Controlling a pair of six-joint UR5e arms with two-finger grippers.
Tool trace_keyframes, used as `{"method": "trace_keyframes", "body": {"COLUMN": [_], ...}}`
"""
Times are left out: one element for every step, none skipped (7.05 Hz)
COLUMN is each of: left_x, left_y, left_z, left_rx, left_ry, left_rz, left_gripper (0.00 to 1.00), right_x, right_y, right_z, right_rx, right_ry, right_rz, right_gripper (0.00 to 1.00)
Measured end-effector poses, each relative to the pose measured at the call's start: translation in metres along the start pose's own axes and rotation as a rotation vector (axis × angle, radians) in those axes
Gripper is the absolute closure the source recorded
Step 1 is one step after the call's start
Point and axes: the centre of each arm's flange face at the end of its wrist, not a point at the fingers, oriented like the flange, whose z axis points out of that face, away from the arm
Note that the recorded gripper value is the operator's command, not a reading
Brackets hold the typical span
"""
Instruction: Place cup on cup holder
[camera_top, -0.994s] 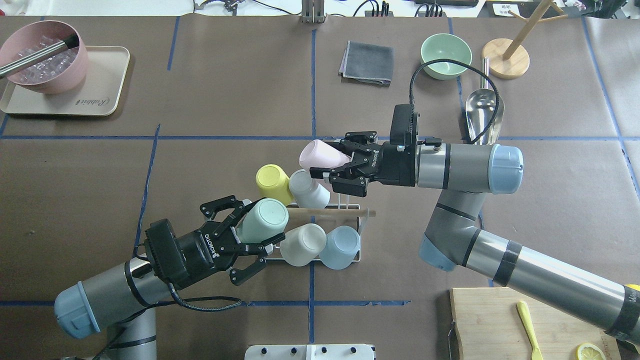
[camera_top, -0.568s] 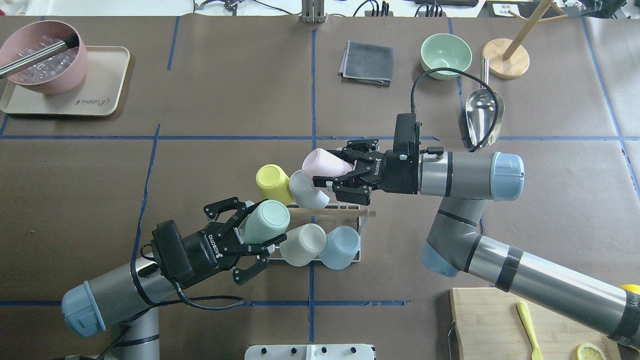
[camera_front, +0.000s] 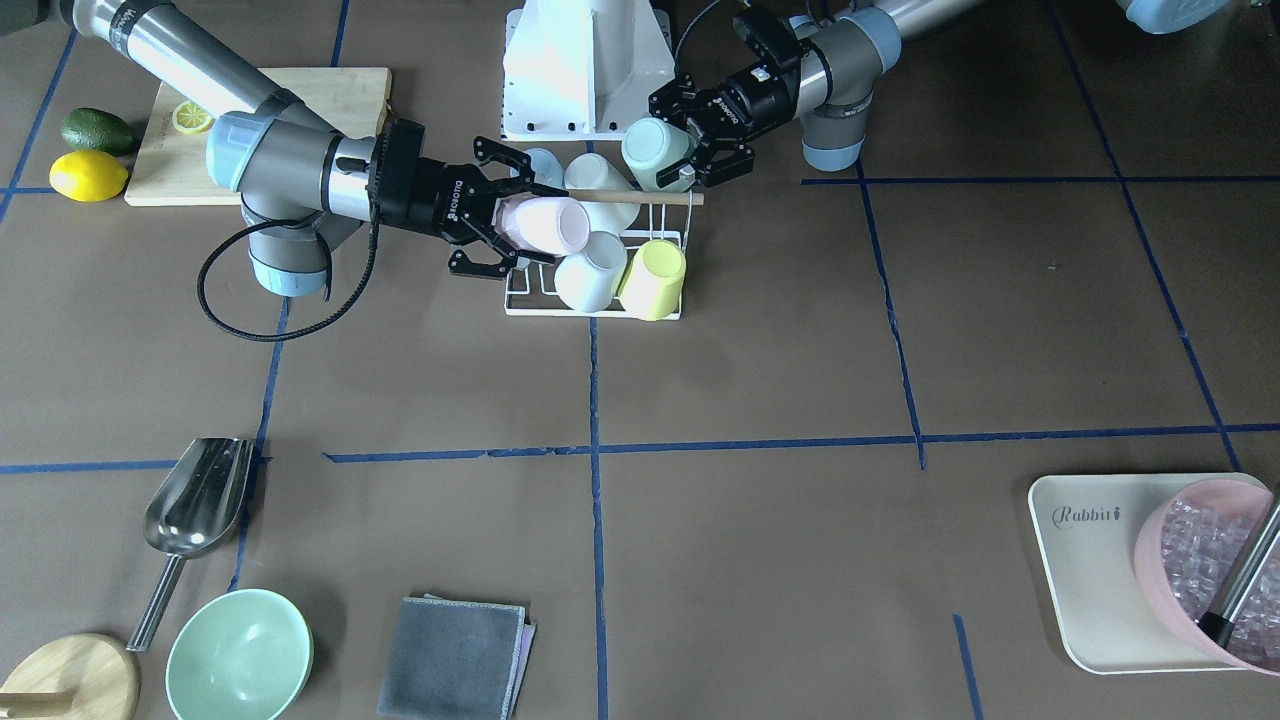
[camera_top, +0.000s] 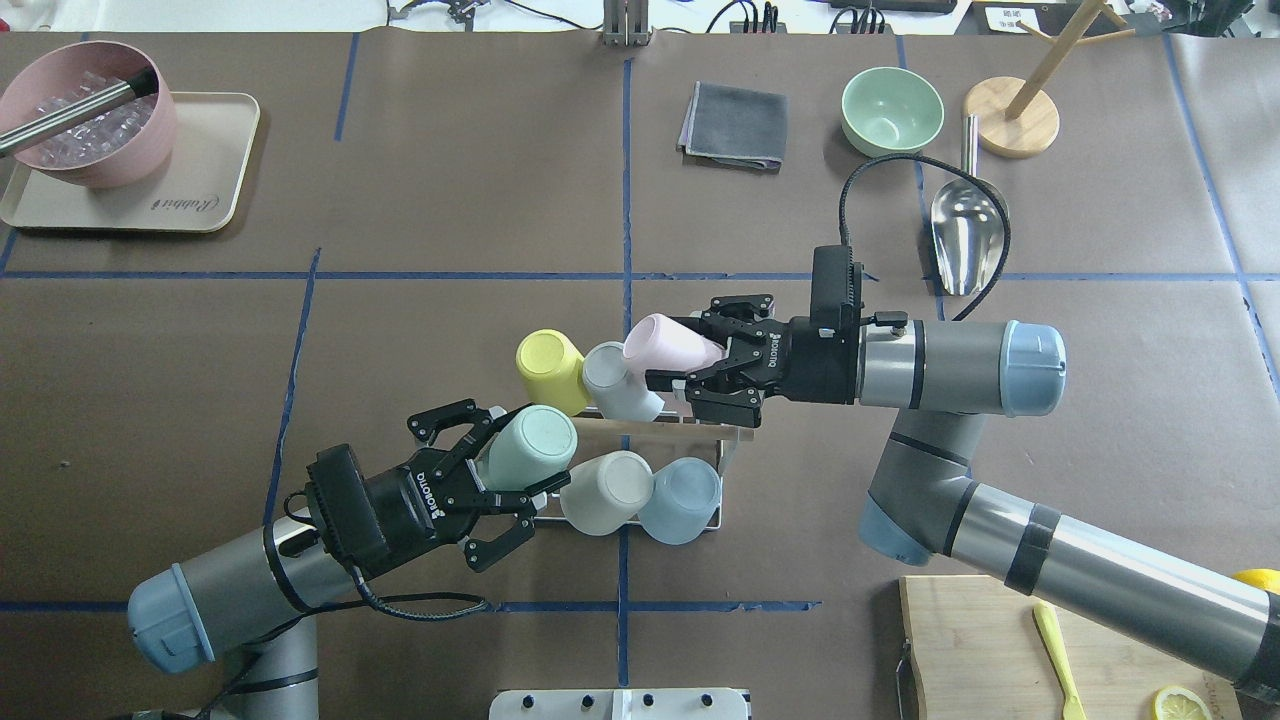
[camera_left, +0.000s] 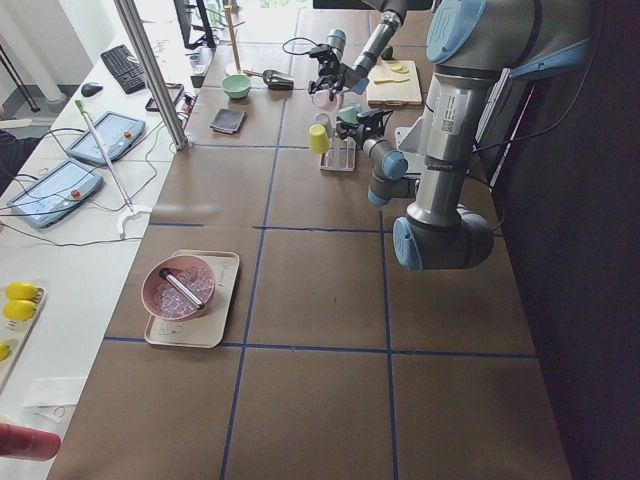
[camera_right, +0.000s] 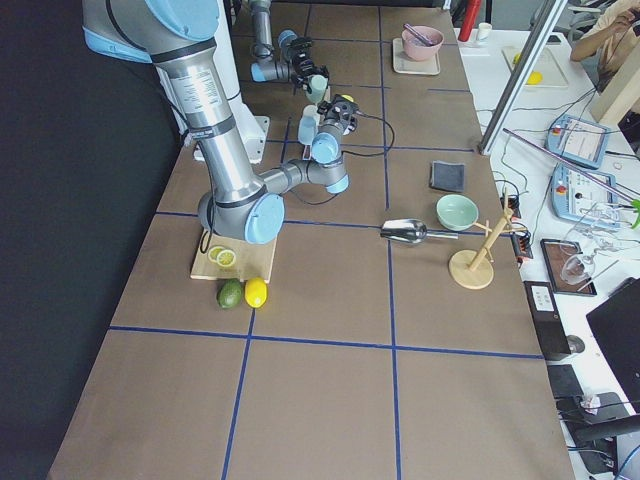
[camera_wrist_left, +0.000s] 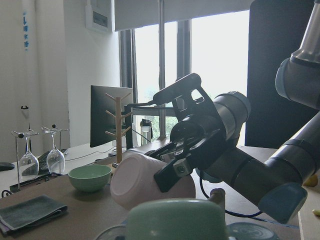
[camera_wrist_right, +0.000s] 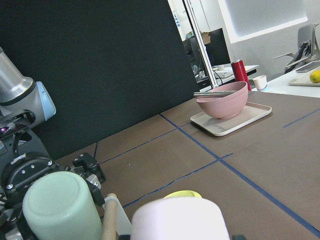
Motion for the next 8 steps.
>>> {"method": "trace_keyframes", "body": {"left_x": [0.0000, 0.0000, -0.0004, -0.0008, -0.0010, -0.0012, -0.0019, -0.0040], "left_y": [0.0000, -0.0005, -0.0013, -0.0019, -0.0021, -0.0026, -0.0047, -0.0100], "left_z": [-0.0004, -0.0011, -0.0025, -0.0039, -0.0046, -0.0052, -0.0060, -0.0066], "left_rx": [0.002, 0.006, 0.015, 0.025, 0.030, 0.035, 0.046, 0.061], "left_ry": [0.001, 0.001, 0.003, 0.004, 0.005, 0.005, 0.005, 0.004], "left_rz": [-0.001, -0.003, -0.006, -0.011, -0.013, -0.016, -0.019, -0.023], "left_gripper": [0.00, 0.00, 0.00, 0.00, 0.00, 0.00, 0.00, 0.00], "right_x": [0.0000, 0.0009, 0.0020, 0.0025, 0.0027, 0.0027, 0.0028, 0.0081], "right_y": [-0.0005, -0.0014, -0.0020, -0.0022, -0.0022, -0.0022, -0.0024, -0.0085], "right_z": [0.0000, 0.0000, -0.0002, -0.0003, -0.0004, -0.0005, -0.0004, -0.0030], "right_rx": [0.005, 0.015, 0.024, 0.027, 0.028, 0.029, 0.029, 0.032], "right_ry": [0.002, 0.011, 0.020, 0.024, 0.026, 0.026, 0.027, 0.035], "right_rz": [0.000, 0.002, 0.006, 0.007, 0.008, 0.008, 0.008, 0.000], "right_gripper": [0.01, 0.00, 0.00, 0.00, 0.00, 0.00, 0.00, 0.00]}}
